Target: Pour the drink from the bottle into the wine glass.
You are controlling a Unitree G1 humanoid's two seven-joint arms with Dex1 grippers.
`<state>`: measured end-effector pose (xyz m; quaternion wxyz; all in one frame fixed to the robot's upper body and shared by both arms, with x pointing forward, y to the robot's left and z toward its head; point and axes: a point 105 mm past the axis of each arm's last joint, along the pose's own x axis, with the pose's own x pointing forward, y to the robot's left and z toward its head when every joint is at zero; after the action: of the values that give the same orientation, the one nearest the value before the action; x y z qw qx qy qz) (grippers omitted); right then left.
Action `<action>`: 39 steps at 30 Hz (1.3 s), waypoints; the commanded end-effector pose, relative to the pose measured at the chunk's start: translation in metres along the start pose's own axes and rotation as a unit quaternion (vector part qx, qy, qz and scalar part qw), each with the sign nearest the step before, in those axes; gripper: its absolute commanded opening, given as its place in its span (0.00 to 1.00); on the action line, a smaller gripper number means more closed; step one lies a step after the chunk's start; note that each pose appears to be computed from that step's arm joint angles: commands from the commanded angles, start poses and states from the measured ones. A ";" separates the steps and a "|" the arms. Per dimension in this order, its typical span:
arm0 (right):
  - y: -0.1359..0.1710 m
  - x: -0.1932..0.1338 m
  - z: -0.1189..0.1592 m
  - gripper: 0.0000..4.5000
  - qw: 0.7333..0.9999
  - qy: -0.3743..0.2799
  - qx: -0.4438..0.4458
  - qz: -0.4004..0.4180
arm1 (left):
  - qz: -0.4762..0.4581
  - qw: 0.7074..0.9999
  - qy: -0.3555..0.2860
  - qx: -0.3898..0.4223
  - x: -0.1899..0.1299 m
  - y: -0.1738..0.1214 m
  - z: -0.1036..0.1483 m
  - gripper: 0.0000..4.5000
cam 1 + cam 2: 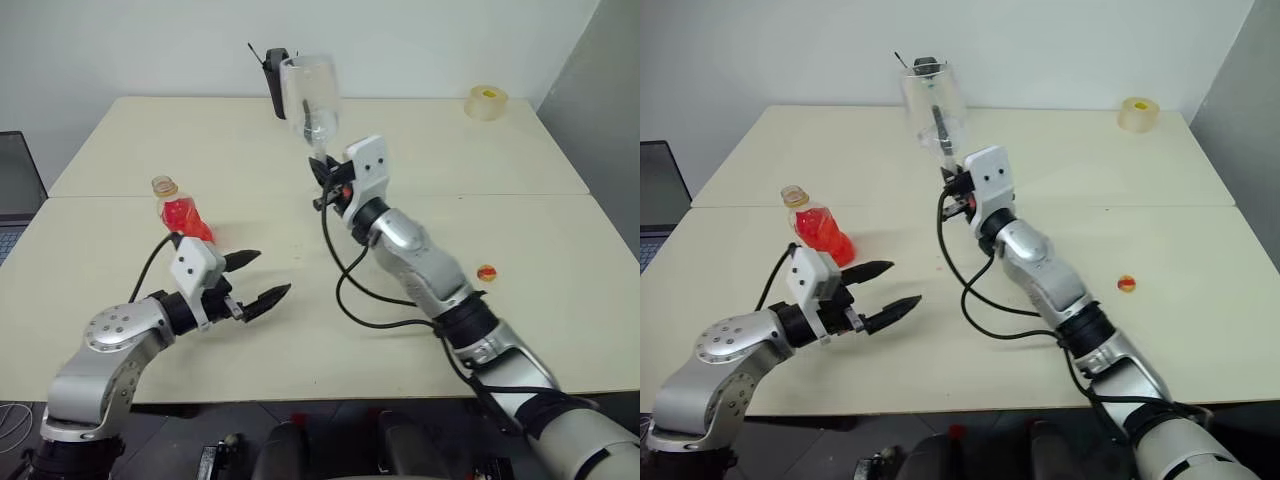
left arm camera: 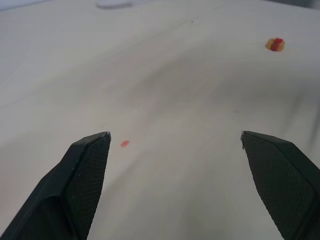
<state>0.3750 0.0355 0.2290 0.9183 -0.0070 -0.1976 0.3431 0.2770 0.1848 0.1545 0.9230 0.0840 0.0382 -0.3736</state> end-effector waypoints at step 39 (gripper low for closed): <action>0.031 -0.051 -0.140 0.03 0.986 0.161 0.030 0.020 | 0.027 0.999 -0.004 0.034 -0.013 0.019 0.019 1.00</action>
<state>0.3730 0.0463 0.1051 0.9228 -0.0518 -0.1008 0.3682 0.2792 0.2034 0.1676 0.9322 0.0958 0.0351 -0.3473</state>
